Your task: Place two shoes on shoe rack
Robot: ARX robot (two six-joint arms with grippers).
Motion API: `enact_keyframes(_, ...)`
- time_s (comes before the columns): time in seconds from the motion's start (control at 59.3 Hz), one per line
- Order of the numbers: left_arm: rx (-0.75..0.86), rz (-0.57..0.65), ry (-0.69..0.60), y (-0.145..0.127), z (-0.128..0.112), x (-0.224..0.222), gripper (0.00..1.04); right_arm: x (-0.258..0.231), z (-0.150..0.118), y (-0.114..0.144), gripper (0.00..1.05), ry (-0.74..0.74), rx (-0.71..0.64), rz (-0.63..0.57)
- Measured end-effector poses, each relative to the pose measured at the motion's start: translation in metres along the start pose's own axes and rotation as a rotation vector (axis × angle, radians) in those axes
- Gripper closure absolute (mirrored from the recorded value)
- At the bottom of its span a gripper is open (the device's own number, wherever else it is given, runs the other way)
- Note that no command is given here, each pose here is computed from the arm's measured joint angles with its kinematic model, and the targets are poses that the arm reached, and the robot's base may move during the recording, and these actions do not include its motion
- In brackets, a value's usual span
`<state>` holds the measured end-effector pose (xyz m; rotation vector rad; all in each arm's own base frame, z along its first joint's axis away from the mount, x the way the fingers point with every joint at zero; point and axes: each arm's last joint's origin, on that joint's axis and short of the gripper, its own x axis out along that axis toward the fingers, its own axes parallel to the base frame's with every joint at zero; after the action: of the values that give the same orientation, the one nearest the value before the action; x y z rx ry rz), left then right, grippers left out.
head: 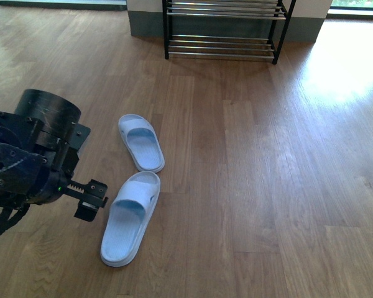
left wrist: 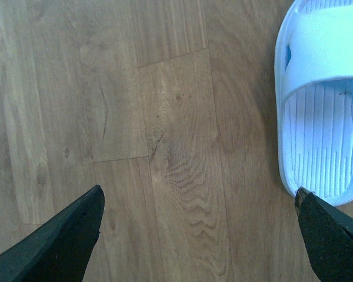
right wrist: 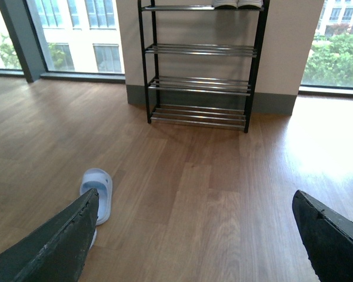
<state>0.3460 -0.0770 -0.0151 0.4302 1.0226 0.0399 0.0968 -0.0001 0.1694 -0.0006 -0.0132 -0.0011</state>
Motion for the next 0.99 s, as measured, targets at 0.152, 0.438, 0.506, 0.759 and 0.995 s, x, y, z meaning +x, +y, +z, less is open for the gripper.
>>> enact_keyframes(0.152, 0.069, 0.058, -0.019, -0.007, 0.002, 0.033, 0.09, 0.0, 0.0, 0.0, 0.09, 0.0, 0.0, 0.0)
enact_keyframes(0.438, 0.178, 0.034, 0.058, -0.021, -0.021, 0.093, 0.09, 0.0, 0.0, 0.0, 0.09, 0.0, 0.0, 0.0)
enact_keyframes(0.506, 0.187, 0.007, 0.055, -0.028, -0.021, 0.101, 0.09, 0.0, 0.0, 0.0, 0.09, 0.0, 0.0, 0.0)
enact_keyframes(0.759, 0.203, -0.077, -0.011, -0.054, -0.001, 0.122, 0.09, 0.0, 0.0, 0.0, 0.09, 0.0, 0.0, 0.0)
enact_keyframes(0.995, 0.246, -0.1, -0.033, -0.071, -0.006, 0.141, 0.09, 0.0, 0.0, 0.0, 0.09, 0.0, 0.0, 0.0)
